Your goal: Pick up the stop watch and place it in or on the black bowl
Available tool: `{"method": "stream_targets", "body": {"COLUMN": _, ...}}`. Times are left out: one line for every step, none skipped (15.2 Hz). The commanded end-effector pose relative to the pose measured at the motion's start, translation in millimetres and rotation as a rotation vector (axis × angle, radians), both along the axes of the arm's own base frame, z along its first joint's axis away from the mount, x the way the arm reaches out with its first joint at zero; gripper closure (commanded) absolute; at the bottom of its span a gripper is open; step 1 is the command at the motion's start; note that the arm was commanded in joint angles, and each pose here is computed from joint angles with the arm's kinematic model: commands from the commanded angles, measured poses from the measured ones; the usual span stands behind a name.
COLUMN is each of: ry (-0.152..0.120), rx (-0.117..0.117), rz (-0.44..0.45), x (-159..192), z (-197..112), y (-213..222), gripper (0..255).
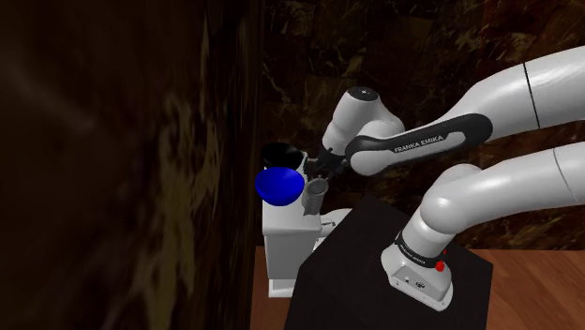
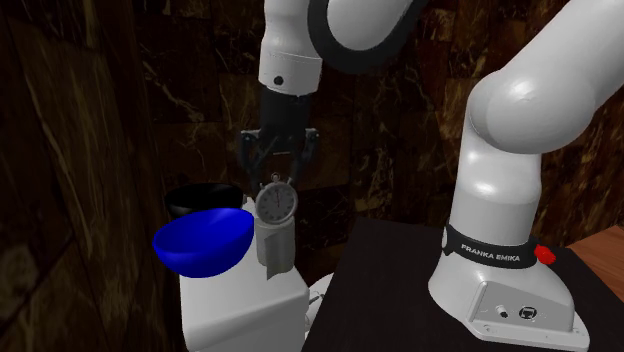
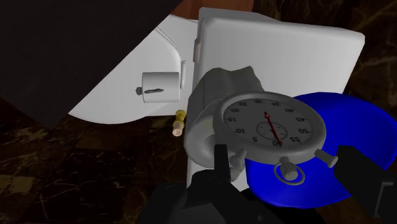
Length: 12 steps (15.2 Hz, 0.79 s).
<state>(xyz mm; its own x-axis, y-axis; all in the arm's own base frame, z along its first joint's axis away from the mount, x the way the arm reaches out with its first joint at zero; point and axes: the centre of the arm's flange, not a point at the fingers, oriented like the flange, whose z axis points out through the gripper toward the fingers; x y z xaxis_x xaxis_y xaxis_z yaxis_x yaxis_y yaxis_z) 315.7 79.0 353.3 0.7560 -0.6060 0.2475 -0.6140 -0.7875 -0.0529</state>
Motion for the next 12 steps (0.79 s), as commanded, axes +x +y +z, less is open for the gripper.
{"method": "stream_targets", "body": {"ry": 0.001, "rx": 0.000, "rz": 0.000, "x": 0, "z": 11, "y": 0, "gripper": 255}}
{"method": "stream_targets", "body": {"ry": 0.001, "rx": 0.000, "rz": 0.000, "x": 0, "z": 16, "y": 0, "gripper": 255}}
{"method": "stream_targets", "body": {"ry": 0.001, "rx": 0.000, "rz": 0.000, "x": 0, "z": 21, "y": 0, "gripper": 255}}
{"method": "stream_targets", "body": {"ry": 0.001, "rx": 0.000, "rz": 0.000, "x": 0, "z": 26, "y": 0, "gripper": 255}}
{"method": "stream_targets", "body": {"ry": 0.001, "rx": 0.000, "rz": 0.000, "x": 0, "z": 32, "y": 0, "gripper": 255}}
{"method": "stream_targets", "body": {"ry": 0.001, "rx": 0.000, "rz": 0.000, "x": 0, "z": 37, "y": 0, "gripper": 255}}
{"method": "stream_targets", "body": {"ry": 0.001, "rx": 0.000, "rz": 0.000, "x": 0, "z": 40, "y": 0, "gripper": 255}}
{"method": "stream_targets", "body": {"ry": 0.001, "rx": 0.000, "rz": 0.000, "x": 12, "z": 41, "y": -6, "gripper": 255}}
{"method": "stream_targets", "body": {"ry": 0.001, "rx": 0.000, "rz": 0.000, "x": 23, "z": 43, "y": -11, "gripper": 255}}
{"method": "stream_targets", "body": {"ry": 0.001, "rx": 0.000, "rz": 0.000, "x": 35, "z": 44, "y": -17, "gripper": 255}}
{"method": "stream_targets", "body": {"ry": 0.001, "rx": 0.000, "rz": 0.000, "x": 47, "z": 45, "y": -22, "gripper": 255}}
{"method": "stream_targets", "body": {"ry": 0.001, "rx": 0.000, "rz": 0.000, "x": 59, "z": 47, "y": -28, "gripper": 255}}
